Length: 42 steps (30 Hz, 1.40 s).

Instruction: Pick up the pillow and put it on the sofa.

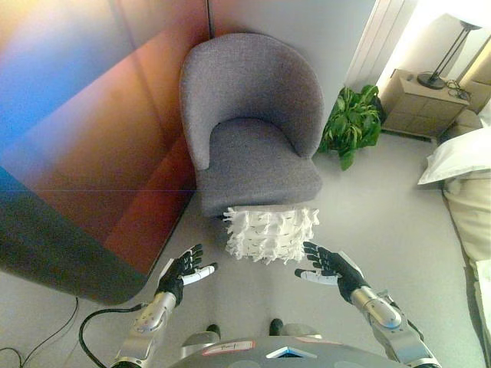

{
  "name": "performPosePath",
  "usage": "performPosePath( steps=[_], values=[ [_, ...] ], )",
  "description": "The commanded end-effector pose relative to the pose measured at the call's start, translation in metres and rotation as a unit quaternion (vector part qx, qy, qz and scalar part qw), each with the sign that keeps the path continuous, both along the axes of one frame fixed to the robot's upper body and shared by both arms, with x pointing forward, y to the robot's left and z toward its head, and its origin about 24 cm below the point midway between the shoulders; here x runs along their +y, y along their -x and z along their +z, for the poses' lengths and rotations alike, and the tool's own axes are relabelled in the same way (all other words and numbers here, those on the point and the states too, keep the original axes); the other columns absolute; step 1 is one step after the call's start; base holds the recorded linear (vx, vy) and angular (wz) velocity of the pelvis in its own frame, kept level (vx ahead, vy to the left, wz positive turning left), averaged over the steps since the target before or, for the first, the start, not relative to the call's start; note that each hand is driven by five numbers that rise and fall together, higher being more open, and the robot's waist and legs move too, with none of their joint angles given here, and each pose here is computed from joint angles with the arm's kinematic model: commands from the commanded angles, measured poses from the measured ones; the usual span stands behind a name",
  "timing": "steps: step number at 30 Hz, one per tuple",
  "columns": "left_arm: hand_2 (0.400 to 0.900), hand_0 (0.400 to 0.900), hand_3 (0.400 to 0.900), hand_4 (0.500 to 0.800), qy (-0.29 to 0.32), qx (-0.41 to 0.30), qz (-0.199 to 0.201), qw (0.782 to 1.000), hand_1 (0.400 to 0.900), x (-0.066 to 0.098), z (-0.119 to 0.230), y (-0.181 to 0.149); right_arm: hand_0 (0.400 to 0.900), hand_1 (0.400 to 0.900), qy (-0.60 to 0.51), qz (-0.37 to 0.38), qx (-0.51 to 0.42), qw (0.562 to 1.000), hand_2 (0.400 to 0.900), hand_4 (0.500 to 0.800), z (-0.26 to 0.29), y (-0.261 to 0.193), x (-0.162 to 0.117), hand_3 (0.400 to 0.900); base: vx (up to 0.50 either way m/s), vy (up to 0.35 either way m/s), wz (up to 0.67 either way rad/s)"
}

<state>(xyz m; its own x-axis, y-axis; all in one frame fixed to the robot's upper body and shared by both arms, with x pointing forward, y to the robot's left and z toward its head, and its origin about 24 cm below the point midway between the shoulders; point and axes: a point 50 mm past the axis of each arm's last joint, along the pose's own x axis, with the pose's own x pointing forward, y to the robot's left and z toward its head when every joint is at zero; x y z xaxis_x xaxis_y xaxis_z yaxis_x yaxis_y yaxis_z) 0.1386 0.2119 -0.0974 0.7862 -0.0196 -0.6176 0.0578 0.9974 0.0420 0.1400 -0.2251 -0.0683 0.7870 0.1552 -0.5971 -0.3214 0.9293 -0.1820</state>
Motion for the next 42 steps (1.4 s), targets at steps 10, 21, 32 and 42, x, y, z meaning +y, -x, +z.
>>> performPosePath(
  steps=[10, 21, 32, 42],
  values=[
    [0.900, 0.900, 0.900, 0.800, -0.021, -0.108, -0.013, 0.994, 0.900, 0.012, 0.035, -0.040, 0.900, 0.900, -0.008, 0.035, -0.140, 0.989, 0.900, 0.800, 0.043, -0.042, 0.009, 0.900, -0.015, -0.041, 0.00],
    [0.900, 0.900, 0.900, 0.800, 0.000, -0.128, -0.022, 0.992, 0.900, 0.003, 0.043, -0.052, 0.900, 0.900, -0.007, 0.033, -0.182, 0.983, 0.900, 0.800, 0.060, -0.060, 0.006, 0.900, -0.044, -0.112, -0.09],
    [0.900, 0.900, 0.900, 0.800, 0.000, -0.147, -0.002, 0.989, 0.900, -0.001, 0.046, -0.064, 0.900, 0.900, 0.013, 0.024, -0.210, 0.977, 0.900, 0.800, 0.065, -0.080, 0.007, 0.900, 0.173, 0.056, -0.14],
    [0.900, 0.900, 0.900, 0.800, -0.027, -0.178, 0.002, 0.984, 0.900, 0.011, 0.062, -0.077, 0.900, 0.900, 0.011, 0.032, -0.206, 0.978, 0.900, 0.800, 0.059, -0.090, 0.024, 0.900, 0.351, 0.184, -0.13]
  ],
)
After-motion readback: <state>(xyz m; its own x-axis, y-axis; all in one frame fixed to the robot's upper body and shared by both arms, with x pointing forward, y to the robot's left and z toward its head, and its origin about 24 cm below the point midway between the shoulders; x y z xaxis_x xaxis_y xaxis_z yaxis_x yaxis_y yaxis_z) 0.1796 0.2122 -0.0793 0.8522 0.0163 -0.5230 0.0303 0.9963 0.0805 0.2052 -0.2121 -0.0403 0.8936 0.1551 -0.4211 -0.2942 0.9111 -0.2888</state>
